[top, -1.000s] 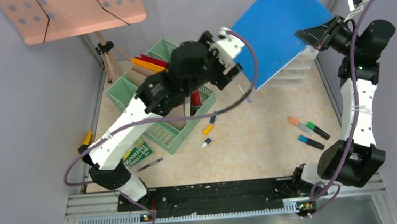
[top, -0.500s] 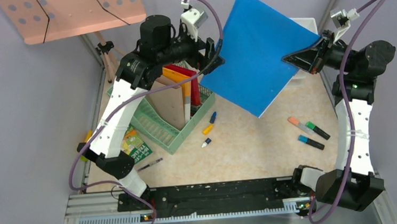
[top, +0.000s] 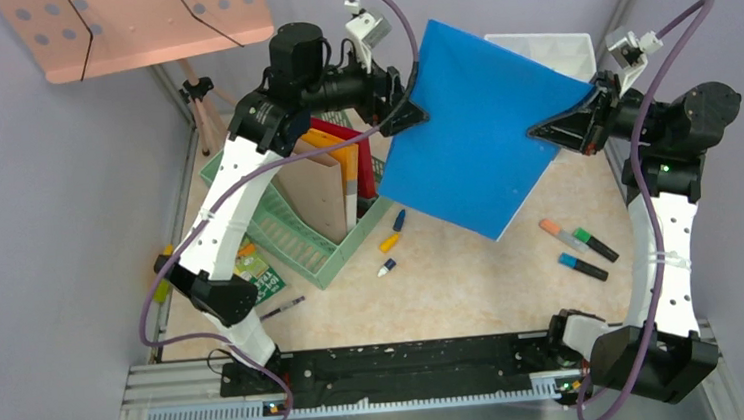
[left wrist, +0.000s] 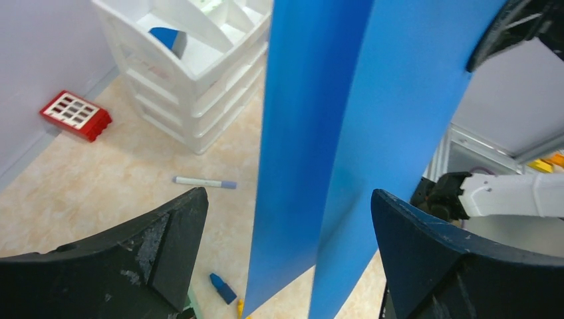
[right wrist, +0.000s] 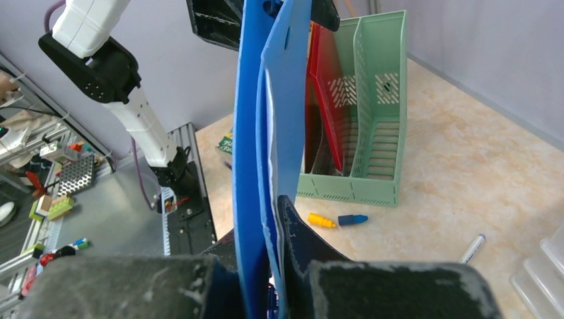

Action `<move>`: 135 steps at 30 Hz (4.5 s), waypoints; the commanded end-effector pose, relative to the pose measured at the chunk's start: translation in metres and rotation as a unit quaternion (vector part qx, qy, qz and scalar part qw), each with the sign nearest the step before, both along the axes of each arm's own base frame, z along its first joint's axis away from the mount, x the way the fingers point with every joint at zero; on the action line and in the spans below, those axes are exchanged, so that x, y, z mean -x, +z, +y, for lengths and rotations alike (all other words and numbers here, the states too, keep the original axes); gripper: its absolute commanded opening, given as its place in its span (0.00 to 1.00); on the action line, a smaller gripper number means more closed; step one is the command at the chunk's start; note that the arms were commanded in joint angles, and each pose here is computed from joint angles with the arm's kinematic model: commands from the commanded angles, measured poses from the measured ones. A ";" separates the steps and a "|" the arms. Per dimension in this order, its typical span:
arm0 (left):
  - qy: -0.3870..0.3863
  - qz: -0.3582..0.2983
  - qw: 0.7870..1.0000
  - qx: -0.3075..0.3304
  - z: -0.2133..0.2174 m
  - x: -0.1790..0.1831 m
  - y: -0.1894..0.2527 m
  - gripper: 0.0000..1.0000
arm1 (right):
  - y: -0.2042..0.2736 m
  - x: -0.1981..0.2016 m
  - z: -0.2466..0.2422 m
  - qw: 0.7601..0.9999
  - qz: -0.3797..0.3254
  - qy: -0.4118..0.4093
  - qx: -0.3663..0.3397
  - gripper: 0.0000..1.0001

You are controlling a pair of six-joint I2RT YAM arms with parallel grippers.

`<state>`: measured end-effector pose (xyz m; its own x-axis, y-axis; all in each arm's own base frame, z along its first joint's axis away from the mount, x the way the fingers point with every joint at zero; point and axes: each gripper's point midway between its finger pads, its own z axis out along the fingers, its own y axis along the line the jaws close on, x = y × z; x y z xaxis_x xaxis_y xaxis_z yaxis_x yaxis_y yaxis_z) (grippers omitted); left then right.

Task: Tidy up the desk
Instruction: Place the folder in the storage box.

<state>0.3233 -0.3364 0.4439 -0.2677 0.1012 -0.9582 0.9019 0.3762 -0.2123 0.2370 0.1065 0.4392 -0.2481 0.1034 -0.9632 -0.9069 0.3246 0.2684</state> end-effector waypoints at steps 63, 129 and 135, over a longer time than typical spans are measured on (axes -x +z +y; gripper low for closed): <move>-0.183 0.103 0.959 0.188 -0.017 0.032 0.003 0.00 | -0.040 0.010 0.034 0.997 0.038 0.015 -0.068 0.11; 0.440 -0.113 0.861 -0.229 0.270 -0.024 -0.044 0.98 | -0.057 -0.133 0.254 0.990 -0.115 -0.059 0.062 0.00; 0.518 -0.108 0.796 -0.294 0.328 -0.020 -0.067 0.98 | -0.061 -0.140 0.267 0.988 -0.129 -0.054 0.068 0.00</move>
